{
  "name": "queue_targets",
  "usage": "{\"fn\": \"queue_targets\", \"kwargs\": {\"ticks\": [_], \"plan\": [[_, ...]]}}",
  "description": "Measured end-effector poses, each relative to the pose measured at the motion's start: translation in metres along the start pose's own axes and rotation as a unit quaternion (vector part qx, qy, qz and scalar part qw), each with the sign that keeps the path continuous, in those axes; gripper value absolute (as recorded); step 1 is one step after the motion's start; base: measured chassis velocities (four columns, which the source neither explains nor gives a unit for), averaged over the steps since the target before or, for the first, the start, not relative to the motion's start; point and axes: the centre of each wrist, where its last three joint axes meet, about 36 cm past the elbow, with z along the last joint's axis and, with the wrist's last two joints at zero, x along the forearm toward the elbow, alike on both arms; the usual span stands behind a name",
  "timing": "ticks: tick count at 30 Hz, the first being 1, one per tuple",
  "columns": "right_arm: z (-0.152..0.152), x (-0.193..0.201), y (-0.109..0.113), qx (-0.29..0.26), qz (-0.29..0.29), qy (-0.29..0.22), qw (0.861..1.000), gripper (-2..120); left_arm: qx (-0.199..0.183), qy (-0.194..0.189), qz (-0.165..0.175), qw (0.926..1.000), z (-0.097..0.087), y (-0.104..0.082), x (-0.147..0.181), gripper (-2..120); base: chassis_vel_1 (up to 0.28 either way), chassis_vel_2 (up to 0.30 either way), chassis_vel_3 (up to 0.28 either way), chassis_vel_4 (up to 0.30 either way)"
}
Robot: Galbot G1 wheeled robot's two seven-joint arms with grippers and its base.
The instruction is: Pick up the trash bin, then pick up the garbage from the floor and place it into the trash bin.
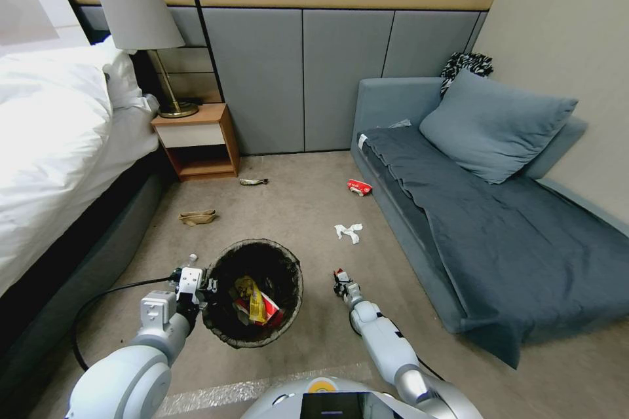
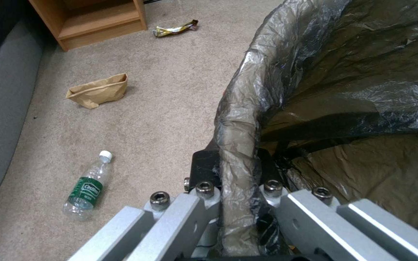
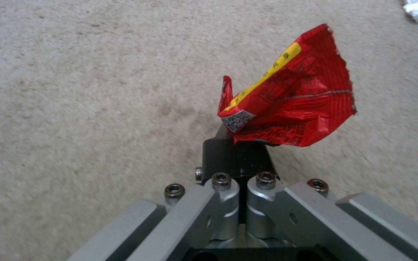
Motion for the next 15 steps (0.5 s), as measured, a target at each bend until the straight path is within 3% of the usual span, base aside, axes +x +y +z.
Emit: {"fn": "queue_targets", "kwargs": {"ticks": [8, 12, 15], "plan": [[-0.011, 0.012, -0.011, 0.009, 0.02, -0.026, 0.999, 0, -0.002, -0.006, 0.002, 1.0, -0.003, 0.001, -0.001, 1, 0.0, 0.0, 0.0, 0.0], [-0.044, 0.03, -0.031, 0.029, 0.031, -0.074, 0.996, 0, -0.001, -0.01, 0.003, 0.9999, -0.005, 0.003, -0.001, 1, 0.0, 0.0, 0.0, 0.0], [-0.107, 0.067, -0.048, 0.035, 0.033, -0.134, 0.99, 0, 0.001, -0.011, 0.005, 0.9999, -0.006, 0.003, -0.002, 1, 0.0, 0.0, 0.0, 0.0]]}}
